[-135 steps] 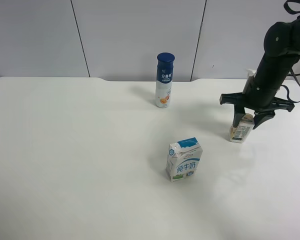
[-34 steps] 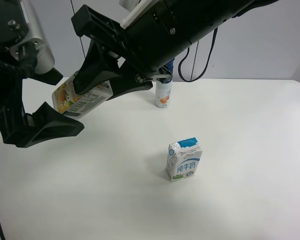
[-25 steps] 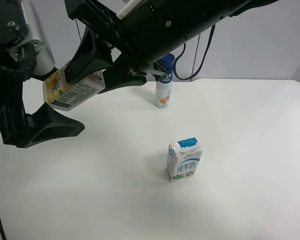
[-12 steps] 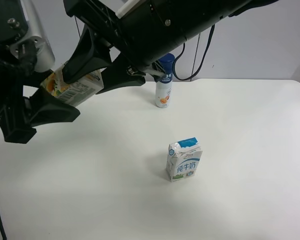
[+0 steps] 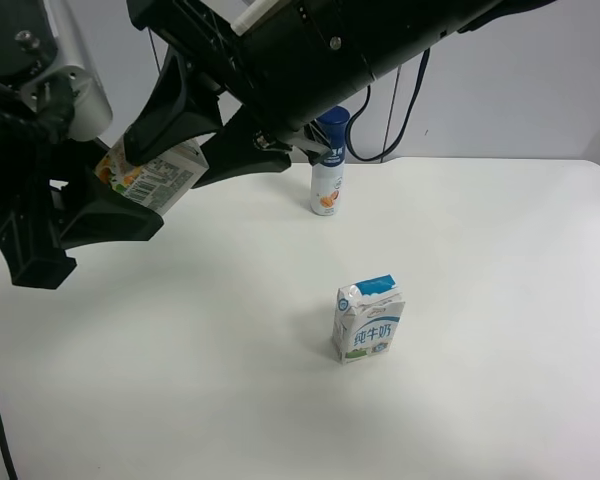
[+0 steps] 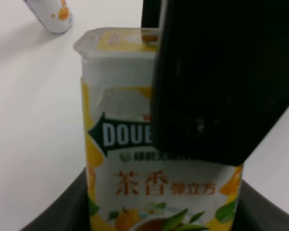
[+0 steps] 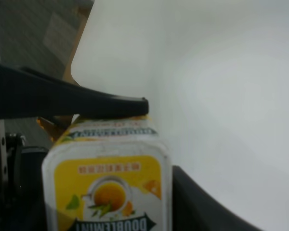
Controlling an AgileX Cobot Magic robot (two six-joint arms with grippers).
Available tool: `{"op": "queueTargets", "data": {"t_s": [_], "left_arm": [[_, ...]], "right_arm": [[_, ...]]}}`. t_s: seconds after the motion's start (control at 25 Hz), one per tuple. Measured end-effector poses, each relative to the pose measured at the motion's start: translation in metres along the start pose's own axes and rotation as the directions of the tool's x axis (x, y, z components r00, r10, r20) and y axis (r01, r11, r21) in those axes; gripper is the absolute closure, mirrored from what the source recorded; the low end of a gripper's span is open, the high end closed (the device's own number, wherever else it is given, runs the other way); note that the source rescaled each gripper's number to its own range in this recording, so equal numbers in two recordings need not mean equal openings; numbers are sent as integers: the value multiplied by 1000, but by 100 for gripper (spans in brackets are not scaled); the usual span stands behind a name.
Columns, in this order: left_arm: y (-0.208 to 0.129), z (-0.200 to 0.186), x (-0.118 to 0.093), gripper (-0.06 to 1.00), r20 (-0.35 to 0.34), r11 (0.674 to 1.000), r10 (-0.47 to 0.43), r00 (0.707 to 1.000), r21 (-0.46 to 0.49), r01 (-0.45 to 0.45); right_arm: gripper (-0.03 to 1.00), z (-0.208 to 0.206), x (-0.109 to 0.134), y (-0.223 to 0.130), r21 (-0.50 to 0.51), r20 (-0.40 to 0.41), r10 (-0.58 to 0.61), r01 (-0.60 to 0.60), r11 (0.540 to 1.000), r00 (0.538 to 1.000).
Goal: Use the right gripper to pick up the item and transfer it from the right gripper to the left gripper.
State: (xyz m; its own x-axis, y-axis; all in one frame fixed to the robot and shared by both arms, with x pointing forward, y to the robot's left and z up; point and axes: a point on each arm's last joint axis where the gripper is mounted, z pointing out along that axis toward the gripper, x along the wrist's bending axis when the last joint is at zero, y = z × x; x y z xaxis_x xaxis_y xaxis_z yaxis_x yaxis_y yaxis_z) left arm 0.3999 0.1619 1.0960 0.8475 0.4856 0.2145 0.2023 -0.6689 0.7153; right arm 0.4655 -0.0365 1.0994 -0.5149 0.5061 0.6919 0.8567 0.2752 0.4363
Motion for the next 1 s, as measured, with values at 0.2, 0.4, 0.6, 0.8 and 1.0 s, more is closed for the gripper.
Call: {"op": "queueTargets", "data": {"t_s": [0.2,0.4,0.6,0.8,1.0], "left_arm": [[1,0,-1,94,8,1000,-14,1000,-6,14],[1,0,-1,94,10,1000,-16,1000,-7,16],[1,0,-1,94,10,1000,-16,1000,-7,16],[1,0,-1,94,10,1000,-16,1000,-7,16],[1,0,-1,94,9,1000,-15,1000,-7,15]], "right_arm": [[8,0,-7,0,2,76,-30,30,1000,997],[-2,0,-8,0,6,87,-31,31,1000,996],[-2,0,-7,-1,15,81,-11,10,1000,997],[-3,0,-3,-7,78,40,18,-21,997,999],[-3,-1,-1,-15,165,15,29,-31,986,999]]}}
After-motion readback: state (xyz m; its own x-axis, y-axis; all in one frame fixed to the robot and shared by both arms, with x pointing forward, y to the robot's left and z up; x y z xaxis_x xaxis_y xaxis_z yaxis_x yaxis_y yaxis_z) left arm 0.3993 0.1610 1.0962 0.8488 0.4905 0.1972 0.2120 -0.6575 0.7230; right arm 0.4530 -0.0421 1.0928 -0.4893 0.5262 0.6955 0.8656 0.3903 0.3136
